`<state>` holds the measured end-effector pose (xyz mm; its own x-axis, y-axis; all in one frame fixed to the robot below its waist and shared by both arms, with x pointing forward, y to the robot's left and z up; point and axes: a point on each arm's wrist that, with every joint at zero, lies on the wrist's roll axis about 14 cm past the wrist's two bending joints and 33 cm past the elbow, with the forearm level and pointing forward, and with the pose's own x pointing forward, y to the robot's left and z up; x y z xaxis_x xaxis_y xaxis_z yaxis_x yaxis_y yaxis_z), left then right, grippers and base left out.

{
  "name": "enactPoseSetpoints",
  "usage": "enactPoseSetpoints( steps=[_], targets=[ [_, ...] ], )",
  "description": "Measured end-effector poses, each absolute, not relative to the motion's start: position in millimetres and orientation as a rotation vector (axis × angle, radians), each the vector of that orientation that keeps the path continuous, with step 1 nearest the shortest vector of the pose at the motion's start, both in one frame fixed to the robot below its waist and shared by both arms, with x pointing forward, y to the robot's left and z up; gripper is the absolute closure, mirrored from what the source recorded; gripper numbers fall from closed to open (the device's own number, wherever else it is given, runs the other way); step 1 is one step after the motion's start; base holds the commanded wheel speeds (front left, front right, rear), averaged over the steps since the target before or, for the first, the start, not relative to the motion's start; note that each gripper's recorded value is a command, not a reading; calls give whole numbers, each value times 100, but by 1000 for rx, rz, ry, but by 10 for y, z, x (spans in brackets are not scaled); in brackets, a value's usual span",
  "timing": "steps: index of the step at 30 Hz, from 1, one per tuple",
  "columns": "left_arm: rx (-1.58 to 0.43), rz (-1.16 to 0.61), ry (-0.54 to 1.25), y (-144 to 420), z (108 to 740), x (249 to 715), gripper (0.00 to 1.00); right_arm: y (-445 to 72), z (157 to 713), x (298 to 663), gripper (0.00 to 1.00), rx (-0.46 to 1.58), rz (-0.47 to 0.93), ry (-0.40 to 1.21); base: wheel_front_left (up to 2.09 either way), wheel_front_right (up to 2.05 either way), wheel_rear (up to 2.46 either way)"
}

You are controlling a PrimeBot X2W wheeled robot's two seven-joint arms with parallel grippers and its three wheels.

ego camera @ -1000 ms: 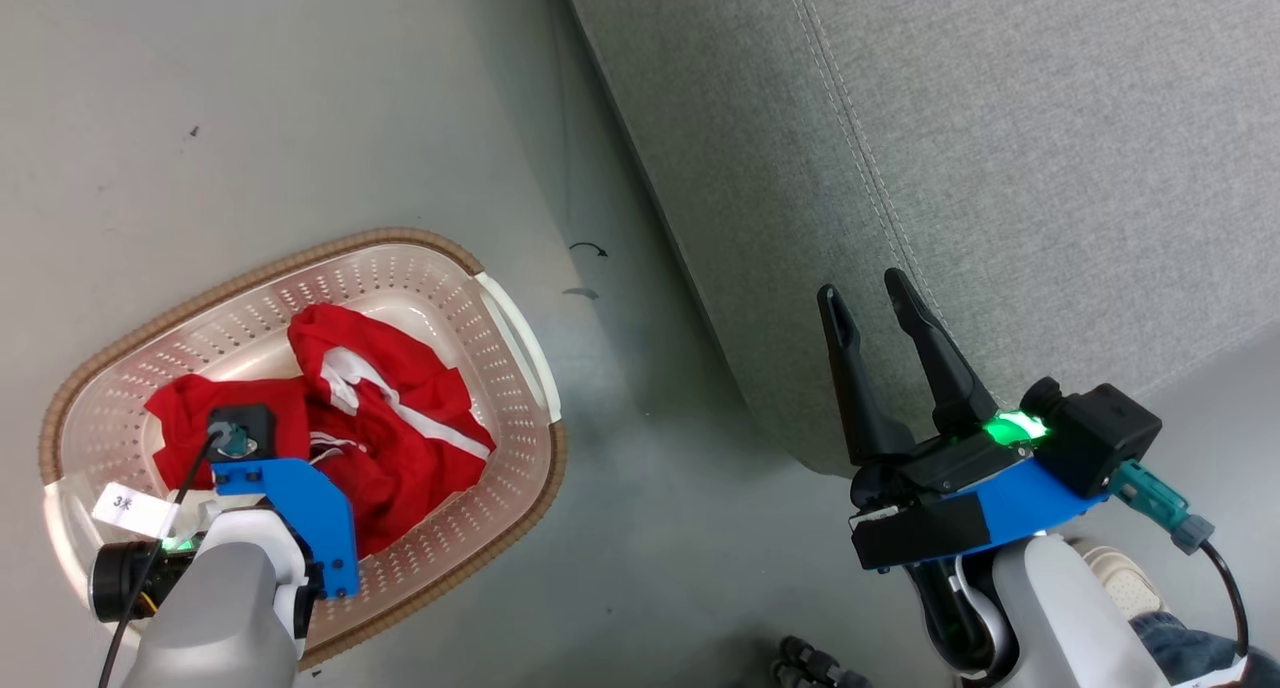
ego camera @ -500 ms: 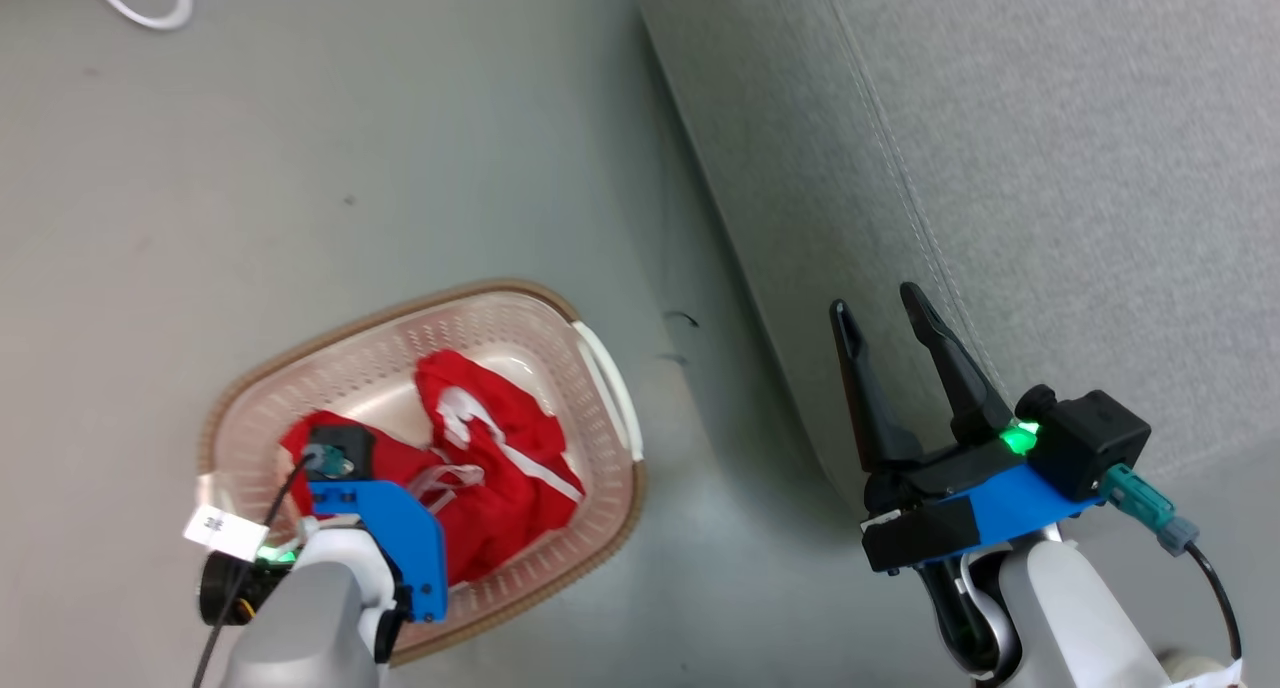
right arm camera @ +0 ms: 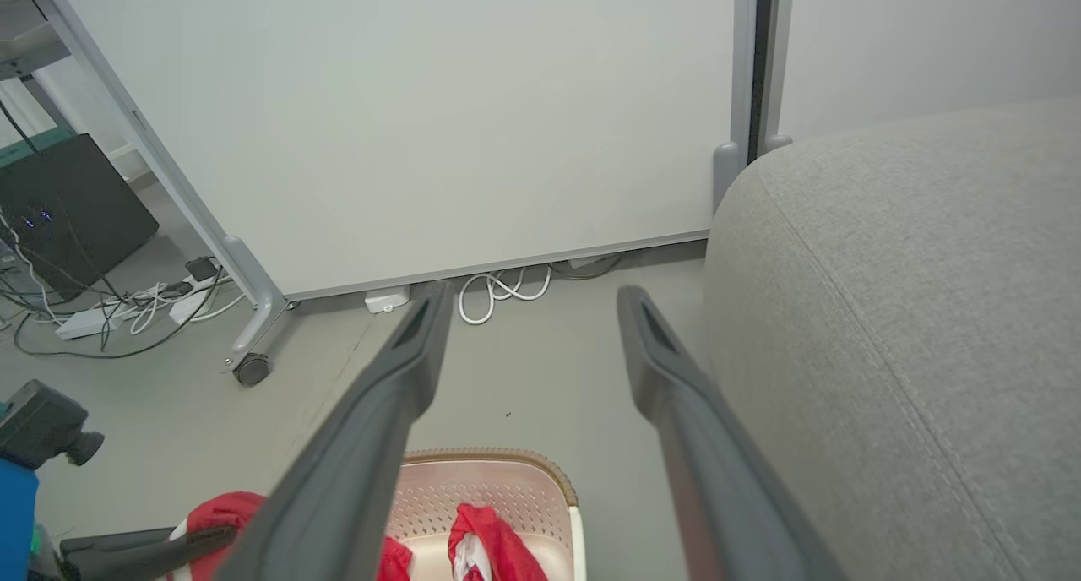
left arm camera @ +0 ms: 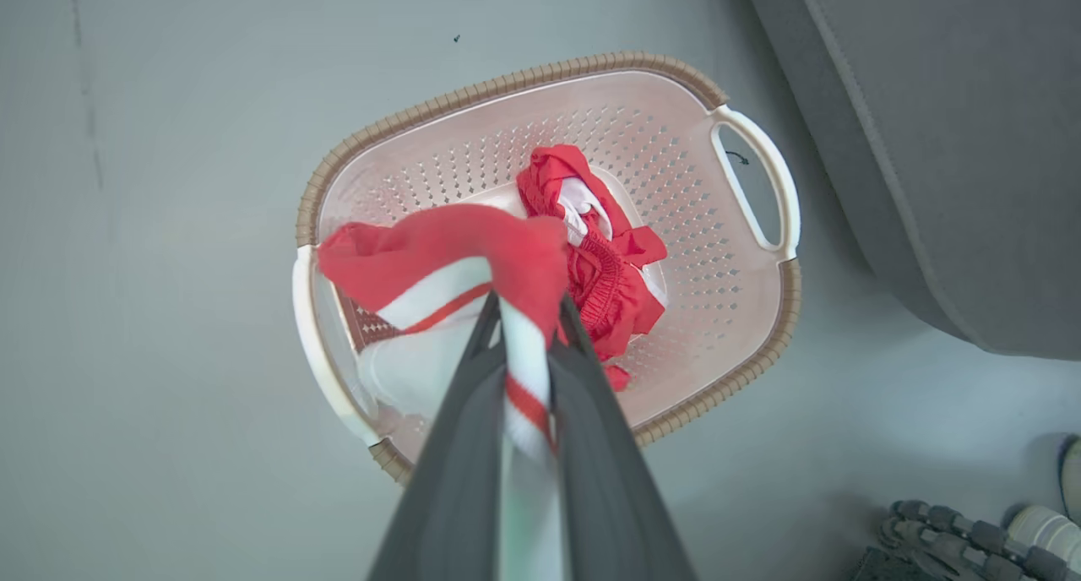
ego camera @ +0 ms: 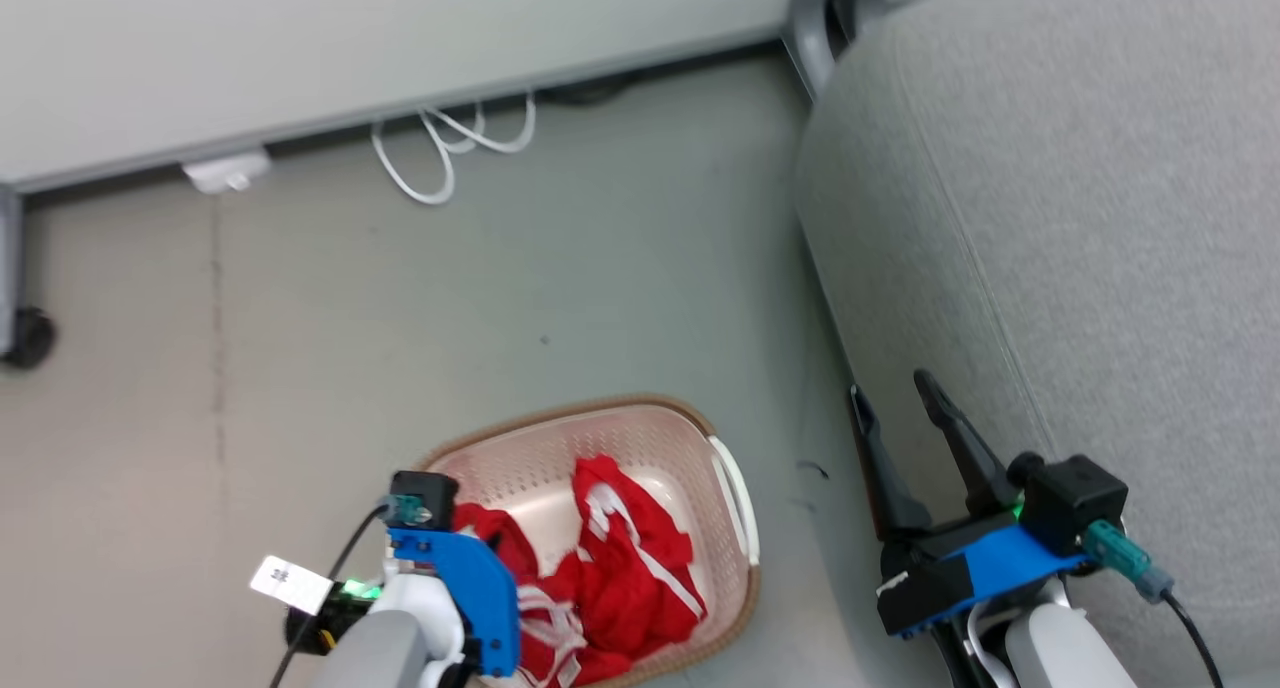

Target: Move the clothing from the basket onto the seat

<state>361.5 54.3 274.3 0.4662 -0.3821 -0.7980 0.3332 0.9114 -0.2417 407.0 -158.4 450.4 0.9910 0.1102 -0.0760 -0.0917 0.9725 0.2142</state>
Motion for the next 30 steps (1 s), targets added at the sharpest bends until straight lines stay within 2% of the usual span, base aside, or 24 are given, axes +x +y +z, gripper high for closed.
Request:
enactPoseSetpoints(
  steps=[13,30],
  targets=[
    [-198,-545,649,-9,3935,3727,100,-1306,4845,3898,0,212,188,16,0,0,0],
    [-162,-721,236,-464,5225,4224,100,-1220,4908,3869,0,202,218,17,0,0,0]
  ],
)
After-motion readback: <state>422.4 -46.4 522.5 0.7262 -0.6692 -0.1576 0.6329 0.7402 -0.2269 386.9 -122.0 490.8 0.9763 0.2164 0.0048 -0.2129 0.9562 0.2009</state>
